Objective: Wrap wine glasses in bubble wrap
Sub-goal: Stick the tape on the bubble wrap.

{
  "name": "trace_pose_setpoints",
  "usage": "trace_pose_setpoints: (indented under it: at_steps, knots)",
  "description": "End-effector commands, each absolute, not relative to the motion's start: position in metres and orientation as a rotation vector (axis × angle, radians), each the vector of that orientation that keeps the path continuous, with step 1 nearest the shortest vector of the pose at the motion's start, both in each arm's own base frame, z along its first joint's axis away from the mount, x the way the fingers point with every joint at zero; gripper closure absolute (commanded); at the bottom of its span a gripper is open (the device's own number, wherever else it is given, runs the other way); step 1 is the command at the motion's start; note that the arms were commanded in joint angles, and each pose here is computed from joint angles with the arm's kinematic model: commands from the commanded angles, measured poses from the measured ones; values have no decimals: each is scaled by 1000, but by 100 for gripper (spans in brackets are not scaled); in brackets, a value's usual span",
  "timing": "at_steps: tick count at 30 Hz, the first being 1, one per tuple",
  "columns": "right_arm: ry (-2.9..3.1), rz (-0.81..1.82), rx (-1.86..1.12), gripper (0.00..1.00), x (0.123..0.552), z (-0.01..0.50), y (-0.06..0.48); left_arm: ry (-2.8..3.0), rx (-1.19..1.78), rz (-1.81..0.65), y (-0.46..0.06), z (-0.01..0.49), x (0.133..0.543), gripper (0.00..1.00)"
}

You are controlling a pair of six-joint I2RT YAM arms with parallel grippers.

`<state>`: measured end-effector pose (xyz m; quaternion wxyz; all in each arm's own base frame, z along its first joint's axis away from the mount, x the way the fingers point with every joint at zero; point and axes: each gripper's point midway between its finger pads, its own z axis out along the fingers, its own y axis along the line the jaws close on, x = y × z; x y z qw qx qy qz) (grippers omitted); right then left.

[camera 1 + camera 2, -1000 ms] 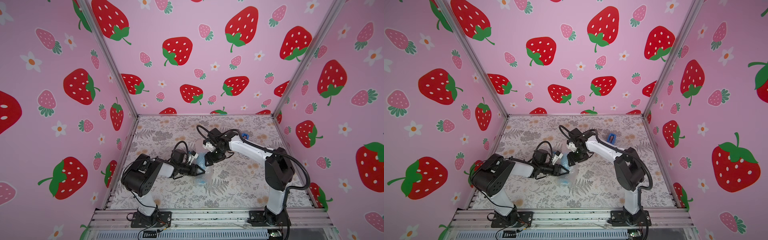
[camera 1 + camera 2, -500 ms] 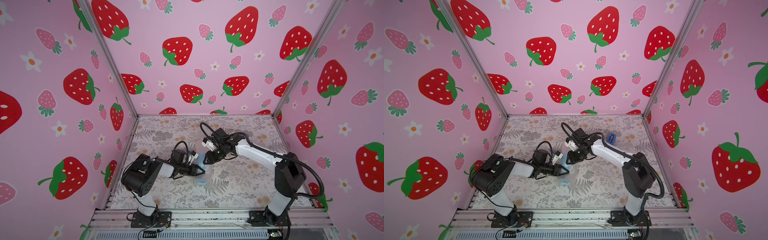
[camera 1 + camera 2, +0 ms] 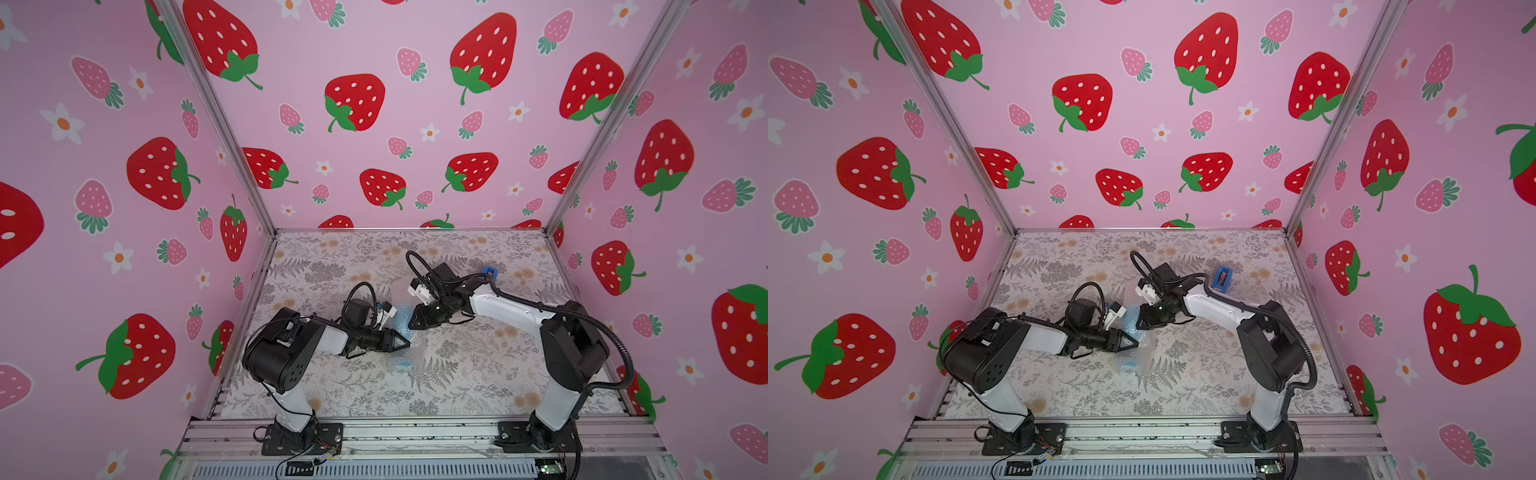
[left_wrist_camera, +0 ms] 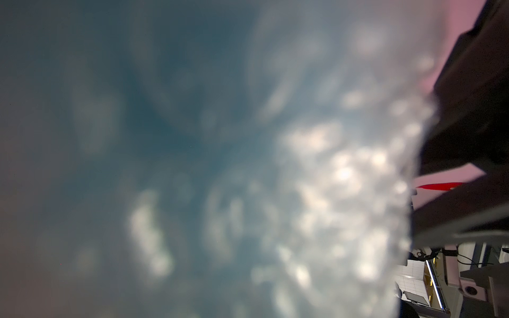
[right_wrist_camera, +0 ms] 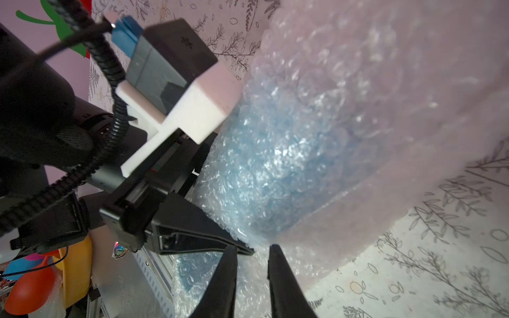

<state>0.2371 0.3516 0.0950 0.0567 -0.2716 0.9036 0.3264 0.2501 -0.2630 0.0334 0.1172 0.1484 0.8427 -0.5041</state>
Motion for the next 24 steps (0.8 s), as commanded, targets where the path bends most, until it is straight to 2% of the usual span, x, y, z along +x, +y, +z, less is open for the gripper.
trace_pose_setpoints:
  at_steps: [1,16,19,24]
  knots:
    - [2774,960,-773,77,242,81,345,2488,435,-1466,-260,31,246,51]
    - [2764,912,-709,76,257,72,330,2491,430,-1465,-259,31,246,51]
    - [2740,920,-687,71,259,83,327,2494,421,-1465,-259,30,247,51]
    - [2690,919,-620,58,264,102,317,2483,412,-1461,-259,37,251,47]
